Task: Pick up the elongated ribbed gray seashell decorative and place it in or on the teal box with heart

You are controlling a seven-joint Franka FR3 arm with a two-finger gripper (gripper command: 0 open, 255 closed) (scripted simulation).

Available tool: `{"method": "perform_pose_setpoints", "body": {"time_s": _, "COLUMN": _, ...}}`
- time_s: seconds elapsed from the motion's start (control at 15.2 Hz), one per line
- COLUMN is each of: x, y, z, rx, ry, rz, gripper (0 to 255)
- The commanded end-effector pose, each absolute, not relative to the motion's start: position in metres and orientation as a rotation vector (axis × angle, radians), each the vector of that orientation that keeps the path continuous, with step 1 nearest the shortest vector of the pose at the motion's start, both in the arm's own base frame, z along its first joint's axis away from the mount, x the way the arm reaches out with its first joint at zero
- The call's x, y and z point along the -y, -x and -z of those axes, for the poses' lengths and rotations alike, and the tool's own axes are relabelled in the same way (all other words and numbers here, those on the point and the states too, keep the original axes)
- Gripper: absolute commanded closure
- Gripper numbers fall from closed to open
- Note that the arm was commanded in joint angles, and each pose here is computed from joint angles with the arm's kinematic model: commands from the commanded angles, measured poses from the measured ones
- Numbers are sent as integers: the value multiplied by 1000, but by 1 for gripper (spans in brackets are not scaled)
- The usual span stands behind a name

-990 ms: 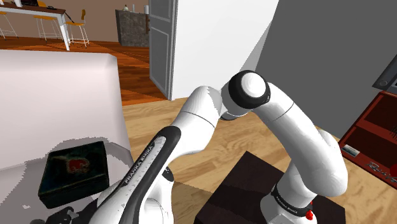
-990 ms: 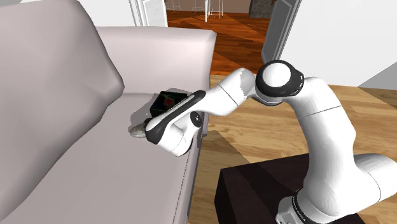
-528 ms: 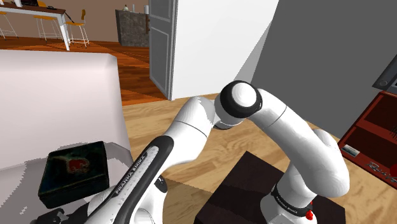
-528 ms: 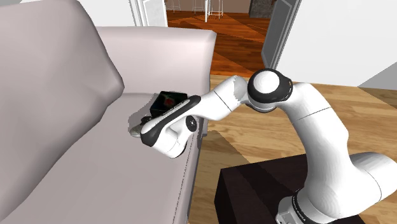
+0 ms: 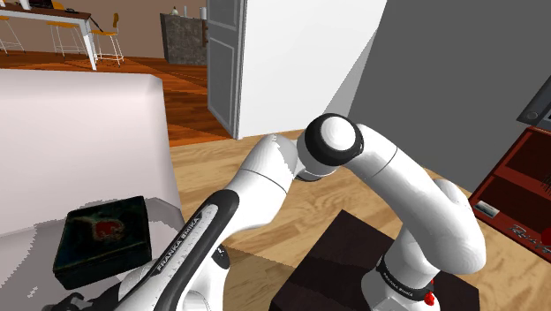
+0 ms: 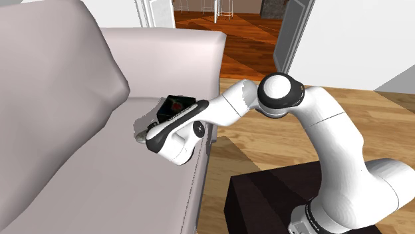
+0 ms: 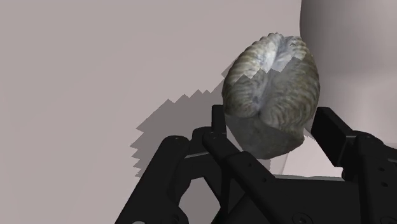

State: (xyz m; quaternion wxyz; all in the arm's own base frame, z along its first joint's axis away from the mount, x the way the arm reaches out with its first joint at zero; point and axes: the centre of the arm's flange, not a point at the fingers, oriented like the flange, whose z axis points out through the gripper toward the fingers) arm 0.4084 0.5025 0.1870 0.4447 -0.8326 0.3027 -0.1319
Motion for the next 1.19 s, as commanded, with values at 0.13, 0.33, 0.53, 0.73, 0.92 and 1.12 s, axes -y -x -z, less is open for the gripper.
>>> {"method": "perform_pose_setpoints", "body": {"time_s": 0.13, "x": -502, "y": -408, "z": -187, "rx": -751, "ry": 2064, "rz": 327, "gripper": 255}}
{"method": "perform_pose_setpoints", "body": {"time_s": 0.33, "x": -502, "y": -408, "z": -187, "rx": -751, "ry": 2064, "rz": 327, "gripper": 255}}
{"method": "perform_pose_setpoints", "body": {"time_s": 0.53, "x": -502, "y": -408, "z": -187, "rx": -751, "ry": 2064, "rz": 327, "gripper": 255}}
{"method": "perform_pose_setpoints", "body": {"time_s": 0.73, "x": -502, "y": -408, "z": -203, "rx": -751, "ry": 2064, "rz": 327, "gripper": 255}}
{"method": "perform_pose_setpoints", "body": {"time_s": 0.92, "x": -502, "y": -408, "z": -219, "rx": -751, "ry": 2064, "rz": 327, "gripper": 255}}
{"method": "perform_pose_setpoints", "body": {"time_s": 1.12, "x": -502, "y": -408, "z": -234, "rx": -751, "ry": 2064, "rz": 327, "gripper": 255}}
